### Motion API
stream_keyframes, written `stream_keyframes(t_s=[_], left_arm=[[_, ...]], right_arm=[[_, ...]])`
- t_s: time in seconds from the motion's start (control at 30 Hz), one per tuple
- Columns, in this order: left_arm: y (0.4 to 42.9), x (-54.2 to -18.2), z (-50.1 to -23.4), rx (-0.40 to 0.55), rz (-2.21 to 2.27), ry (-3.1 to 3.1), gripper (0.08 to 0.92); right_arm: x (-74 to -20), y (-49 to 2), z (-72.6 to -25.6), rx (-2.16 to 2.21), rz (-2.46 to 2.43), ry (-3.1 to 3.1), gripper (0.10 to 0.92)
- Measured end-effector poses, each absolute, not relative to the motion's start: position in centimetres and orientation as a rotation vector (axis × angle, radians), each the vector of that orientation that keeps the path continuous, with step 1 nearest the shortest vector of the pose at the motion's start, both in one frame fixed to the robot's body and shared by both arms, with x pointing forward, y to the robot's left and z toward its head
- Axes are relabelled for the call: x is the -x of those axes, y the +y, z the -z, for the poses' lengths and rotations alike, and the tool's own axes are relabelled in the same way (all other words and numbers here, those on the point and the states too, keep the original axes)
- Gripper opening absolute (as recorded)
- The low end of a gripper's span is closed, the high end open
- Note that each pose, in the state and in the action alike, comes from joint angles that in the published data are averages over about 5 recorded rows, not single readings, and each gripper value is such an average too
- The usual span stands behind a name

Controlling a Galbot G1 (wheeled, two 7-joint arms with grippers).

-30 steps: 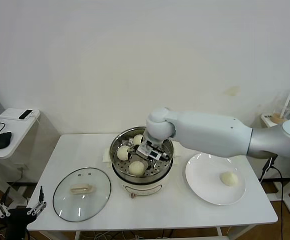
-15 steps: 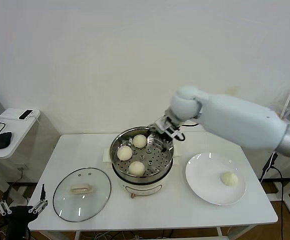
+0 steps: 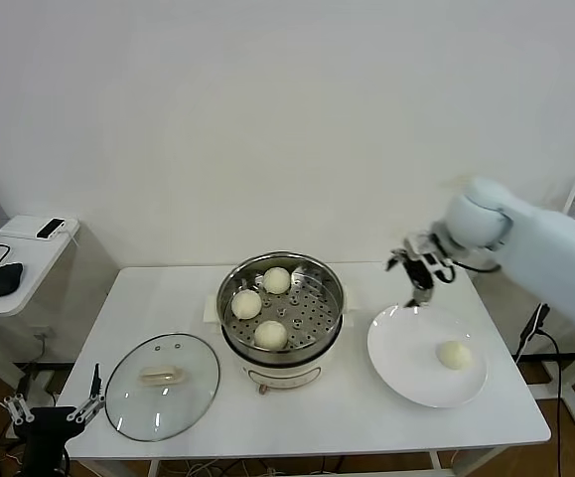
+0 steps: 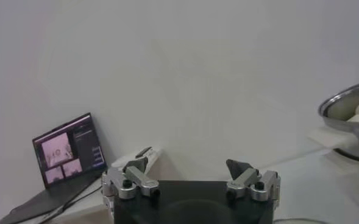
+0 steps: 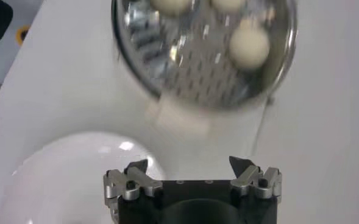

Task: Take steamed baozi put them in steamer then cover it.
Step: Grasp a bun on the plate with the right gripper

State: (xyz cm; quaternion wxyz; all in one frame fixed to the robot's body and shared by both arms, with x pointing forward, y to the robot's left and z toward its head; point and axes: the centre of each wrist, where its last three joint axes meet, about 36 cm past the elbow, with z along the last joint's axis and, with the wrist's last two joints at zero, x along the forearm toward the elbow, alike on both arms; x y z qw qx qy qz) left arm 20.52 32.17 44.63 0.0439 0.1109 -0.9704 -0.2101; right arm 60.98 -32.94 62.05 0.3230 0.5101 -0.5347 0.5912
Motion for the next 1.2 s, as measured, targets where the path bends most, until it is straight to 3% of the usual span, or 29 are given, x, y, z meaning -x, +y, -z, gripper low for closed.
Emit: stream_keyframes(t_s=[0.5,1.2], left_arm=[[31.6,-20.4,-44.5,-0.322,0.634,-2.96,0.823],[31.8,-20.1,-44.6,-0.349,0.638,-2.954,0.823]], right_arm=[[-57.5,-42.0,-53.0,-1.184,-1.426,-1.364,0.823],[-58.6,-42.4,-46.3,-1.106,-1.408,-1.35,0.823]])
